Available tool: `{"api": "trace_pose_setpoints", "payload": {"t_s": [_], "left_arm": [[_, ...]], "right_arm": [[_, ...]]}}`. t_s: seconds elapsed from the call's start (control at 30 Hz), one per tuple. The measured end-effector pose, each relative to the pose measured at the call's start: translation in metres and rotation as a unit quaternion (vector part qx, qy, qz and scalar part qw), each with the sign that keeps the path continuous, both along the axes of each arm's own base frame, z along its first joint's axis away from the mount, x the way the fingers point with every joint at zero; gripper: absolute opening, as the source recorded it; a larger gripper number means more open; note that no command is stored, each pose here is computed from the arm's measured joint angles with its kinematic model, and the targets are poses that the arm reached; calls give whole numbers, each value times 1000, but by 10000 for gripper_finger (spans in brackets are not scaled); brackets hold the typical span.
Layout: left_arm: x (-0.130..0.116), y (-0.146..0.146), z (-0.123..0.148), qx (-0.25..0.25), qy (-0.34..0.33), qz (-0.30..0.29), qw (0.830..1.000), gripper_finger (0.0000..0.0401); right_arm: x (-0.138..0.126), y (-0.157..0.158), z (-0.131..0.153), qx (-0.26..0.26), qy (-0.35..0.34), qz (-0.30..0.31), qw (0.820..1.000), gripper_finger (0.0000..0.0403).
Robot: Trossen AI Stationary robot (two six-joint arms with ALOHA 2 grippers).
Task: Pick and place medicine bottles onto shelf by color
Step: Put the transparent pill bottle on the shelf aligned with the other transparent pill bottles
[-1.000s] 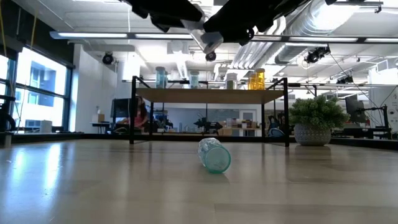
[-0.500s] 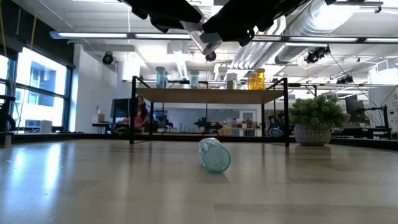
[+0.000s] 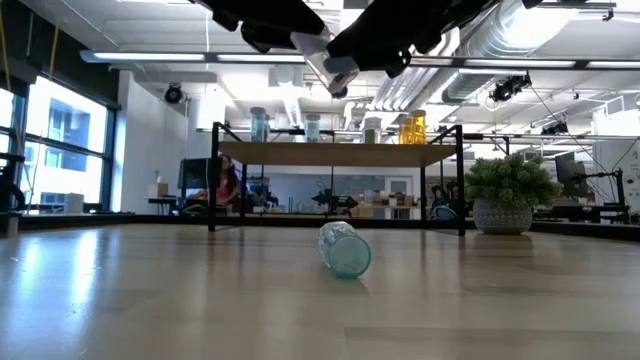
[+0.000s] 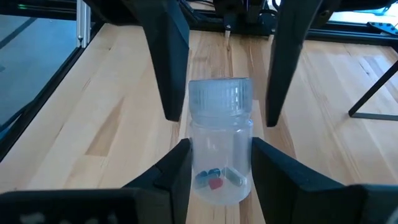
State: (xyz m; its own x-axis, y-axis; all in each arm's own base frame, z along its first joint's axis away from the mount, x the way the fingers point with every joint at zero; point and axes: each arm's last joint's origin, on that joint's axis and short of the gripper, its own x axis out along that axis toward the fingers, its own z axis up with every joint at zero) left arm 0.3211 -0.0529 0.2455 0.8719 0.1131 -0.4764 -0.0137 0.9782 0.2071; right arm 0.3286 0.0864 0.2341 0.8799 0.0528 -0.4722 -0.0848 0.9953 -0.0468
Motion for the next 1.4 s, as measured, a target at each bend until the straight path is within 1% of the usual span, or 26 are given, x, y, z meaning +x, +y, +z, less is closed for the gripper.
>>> {"api": "trace_pose_setpoints", "payload": {"t_s": [0.13,0.23,0.47,0.6,0.67,0.87,1.0,1.1,1.2,1.3,1.4], "left_arm": [[-5,1,6,3,-3,-2,1000,232],[-12,2,14,14,-1,-9,1000,234],[-36,6,37,9,-4,-6,1000,233],[-51,9,50,-1,-9,-1,1000,234],[-60,11,56,-2,-8,0,1000,233],[-77,14,69,-7,-19,0,1000,233],[-84,15,73,8,-17,-10,1000,231],[-86,15,68,4,-29,-9,1000,226],[-88,16,49,6,-12,-9,1000,222],[-88,16,35,4,-16,-8,1000,219],[-90,19,20,-1,-8,0,1000,218]], "right_arm": [[0,0,0,-1,0,0,1000,129],[0,0,1,-2,-2,-1,1000,129],[-5,-2,11,-7,-16,-16,1000,129],[-14,-5,27,-6,-36,-24,999,129],[-19,-7,36,-15,-50,-35,998,129],[-42,-18,70,-59,-103,-93,989,129],[-59,-25,92,-76,-140,-135,978,129],[-71,-30,105,-76,-162,-160,971,129],[-82,-34,115,-86,-175,-176,965,129],[-92,-39,119,-97,-170,-203,959,129],[-99,-44,117,-103,-149,-229,956,129]]}}
